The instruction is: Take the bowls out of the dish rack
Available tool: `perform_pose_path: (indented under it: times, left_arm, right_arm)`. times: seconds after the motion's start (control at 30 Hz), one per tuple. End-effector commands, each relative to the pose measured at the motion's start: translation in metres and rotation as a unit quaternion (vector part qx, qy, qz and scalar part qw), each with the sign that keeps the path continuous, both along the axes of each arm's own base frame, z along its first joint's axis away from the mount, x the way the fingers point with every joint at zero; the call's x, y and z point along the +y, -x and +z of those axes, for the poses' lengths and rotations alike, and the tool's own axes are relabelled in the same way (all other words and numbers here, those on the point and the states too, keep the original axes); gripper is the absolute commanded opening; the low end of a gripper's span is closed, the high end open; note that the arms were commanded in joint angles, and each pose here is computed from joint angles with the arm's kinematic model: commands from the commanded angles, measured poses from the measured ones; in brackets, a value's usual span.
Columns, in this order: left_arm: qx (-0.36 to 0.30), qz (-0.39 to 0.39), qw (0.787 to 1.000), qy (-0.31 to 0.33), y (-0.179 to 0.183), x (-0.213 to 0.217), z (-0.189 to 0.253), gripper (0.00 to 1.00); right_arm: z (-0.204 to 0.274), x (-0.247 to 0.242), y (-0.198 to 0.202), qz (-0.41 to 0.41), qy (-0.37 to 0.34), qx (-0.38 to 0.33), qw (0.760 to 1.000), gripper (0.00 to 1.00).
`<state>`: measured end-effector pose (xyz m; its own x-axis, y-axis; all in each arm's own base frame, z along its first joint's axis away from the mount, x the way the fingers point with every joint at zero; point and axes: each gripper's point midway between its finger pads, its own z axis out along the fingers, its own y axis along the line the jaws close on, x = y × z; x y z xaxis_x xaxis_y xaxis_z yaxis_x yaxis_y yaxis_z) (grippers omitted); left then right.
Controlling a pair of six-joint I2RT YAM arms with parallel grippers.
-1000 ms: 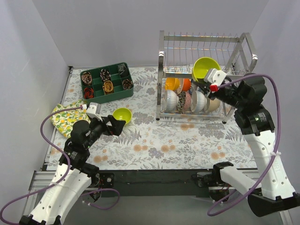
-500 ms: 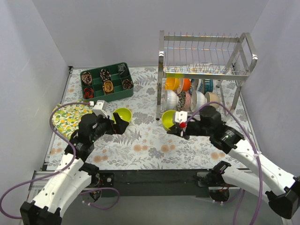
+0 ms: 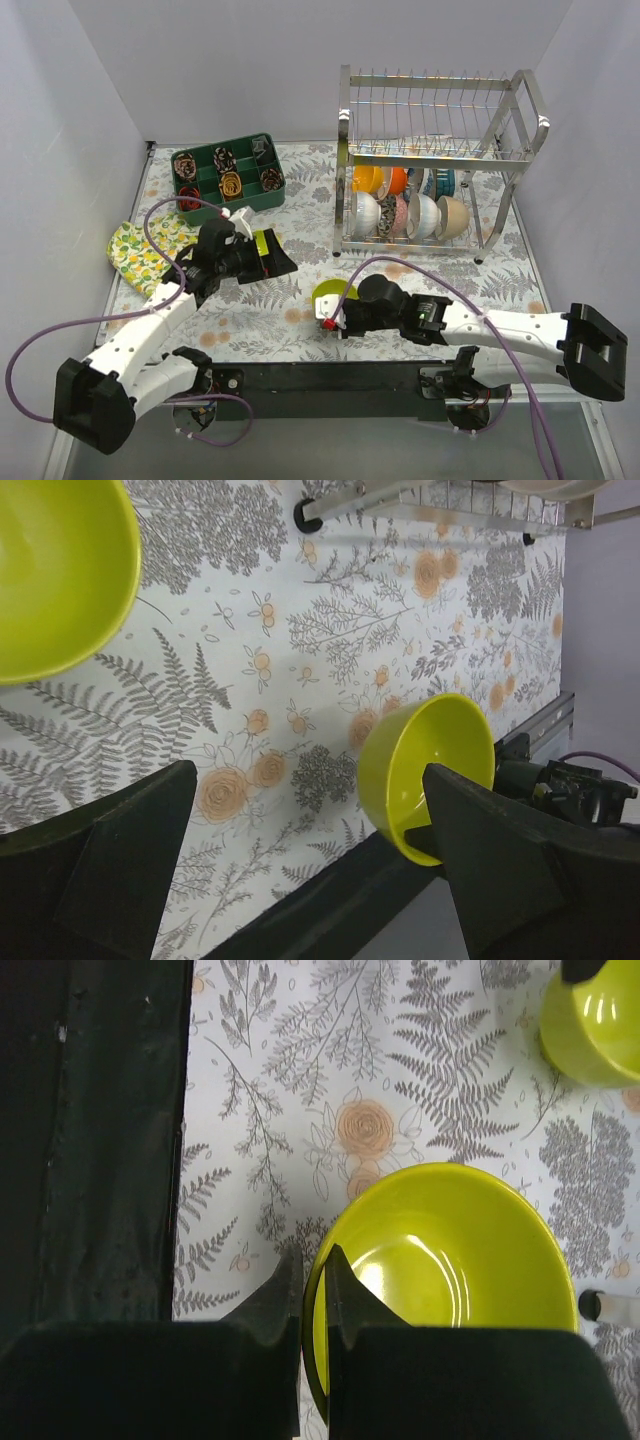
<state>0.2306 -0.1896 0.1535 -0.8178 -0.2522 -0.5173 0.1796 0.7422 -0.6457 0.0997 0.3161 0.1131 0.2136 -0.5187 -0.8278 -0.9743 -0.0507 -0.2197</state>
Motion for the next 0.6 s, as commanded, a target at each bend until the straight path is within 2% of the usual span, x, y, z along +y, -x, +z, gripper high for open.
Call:
perform_pose_path:
  times: [0.0, 0.2, 0.3, 0.4, 0.53, 0.57]
  left_arm:
    - [0.045, -0.024, 0.999, 0.018, 0.014, -0.026, 0.004, 0.98]
    - [0.085, -0.034, 0.995, -0.040, 0.023, -0.042, -0.028, 0.97]
    - [0.093, -0.025, 0.993, -0.067, 0.026, -0.041, -0.039, 0.93]
    - [0.097, -0.022, 0.991, -0.088, 0.031, -0.041, -0.048, 0.84]
    - [0.108, -0.016, 0.986, -0.122, 0.037, -0.039, -0.065, 0.61]
    - [0.104, -0.014, 0.986, -0.130, 0.038, -0.039, -0.067, 0.42]
  right_arm:
    - [0.030, 0.033, -0.006, -0.005, -0.070, -0.073, 0.995, 0.01]
    - [0.024, 0.048, 0.000, 0.002, -0.061, -0.095, 0.994, 0.01]
    - [0.023, 0.052, 0.003, 0.004, -0.063, -0.096, 0.993, 0.01]
    - [0.023, 0.054, 0.004, 0.004, -0.066, -0.094, 0.993, 0.01]
    - [0.026, 0.058, 0.006, 0.005, -0.076, -0.091, 0.993, 0.01]
    - [0.025, 0.059, 0.007, 0.006, -0.076, -0.091, 0.993, 0.01]
